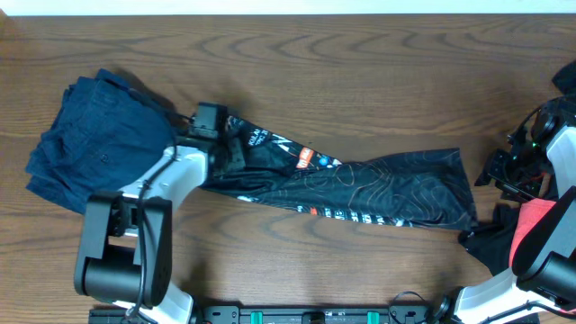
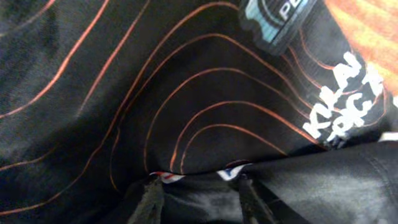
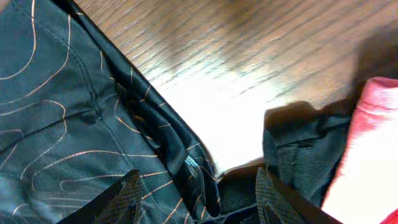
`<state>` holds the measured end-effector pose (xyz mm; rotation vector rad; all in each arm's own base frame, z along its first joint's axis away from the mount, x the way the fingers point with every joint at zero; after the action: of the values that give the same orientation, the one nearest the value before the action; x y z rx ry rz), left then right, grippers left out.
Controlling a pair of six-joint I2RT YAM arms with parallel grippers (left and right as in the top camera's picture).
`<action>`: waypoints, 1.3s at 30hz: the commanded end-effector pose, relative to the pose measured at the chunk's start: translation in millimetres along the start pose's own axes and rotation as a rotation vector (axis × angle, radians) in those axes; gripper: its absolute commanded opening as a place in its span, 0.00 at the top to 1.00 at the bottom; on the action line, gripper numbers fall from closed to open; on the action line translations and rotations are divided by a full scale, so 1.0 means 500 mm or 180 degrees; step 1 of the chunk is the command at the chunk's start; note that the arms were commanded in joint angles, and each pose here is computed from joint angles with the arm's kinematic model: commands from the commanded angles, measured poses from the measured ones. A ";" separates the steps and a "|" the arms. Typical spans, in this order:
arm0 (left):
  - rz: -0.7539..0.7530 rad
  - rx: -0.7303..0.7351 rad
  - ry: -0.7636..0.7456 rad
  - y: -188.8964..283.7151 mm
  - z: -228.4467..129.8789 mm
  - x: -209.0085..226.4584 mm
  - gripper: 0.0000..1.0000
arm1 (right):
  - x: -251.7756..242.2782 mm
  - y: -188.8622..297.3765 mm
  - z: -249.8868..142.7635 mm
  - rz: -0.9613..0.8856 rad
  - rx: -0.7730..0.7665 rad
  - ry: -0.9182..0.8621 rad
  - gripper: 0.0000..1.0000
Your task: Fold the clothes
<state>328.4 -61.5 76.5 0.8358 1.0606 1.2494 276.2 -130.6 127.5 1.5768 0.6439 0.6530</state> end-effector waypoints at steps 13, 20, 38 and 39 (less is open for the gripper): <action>-0.0351 -0.0333 -0.0090 0.135 0.010 -0.024 0.23 | 0.030 -0.069 -0.050 0.0338 0.0212 0.0553 0.39; -0.0409 -0.0653 -0.0138 0.225 0.006 -0.033 0.21 | 0.037 -0.129 -0.082 0.0532 0.0237 0.0617 0.39; -0.0364 -0.0221 -0.0025 0.224 -0.041 -0.025 0.26 | 0.100 -0.127 -0.076 0.0591 -0.0014 0.1025 0.99; -0.0353 -0.0159 -0.0014 0.224 -0.048 -0.024 0.26 | 0.097 -0.113 -0.057 0.0545 -0.0104 0.0961 0.99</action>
<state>273.4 -58.1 175.5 0.7267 1.0263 1.1834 275.6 -57.1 73.0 1.5626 0.7352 1.0696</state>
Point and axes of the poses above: each gripper's point midway between its finger pads, its own y axis back along the fingers, its own x axis along the line the jaws close on, z = x × y, the point moved 8 cm from there along y, back along the fingers, and after that the axes turned 14 degrees about -y, right-handed, at the moved point
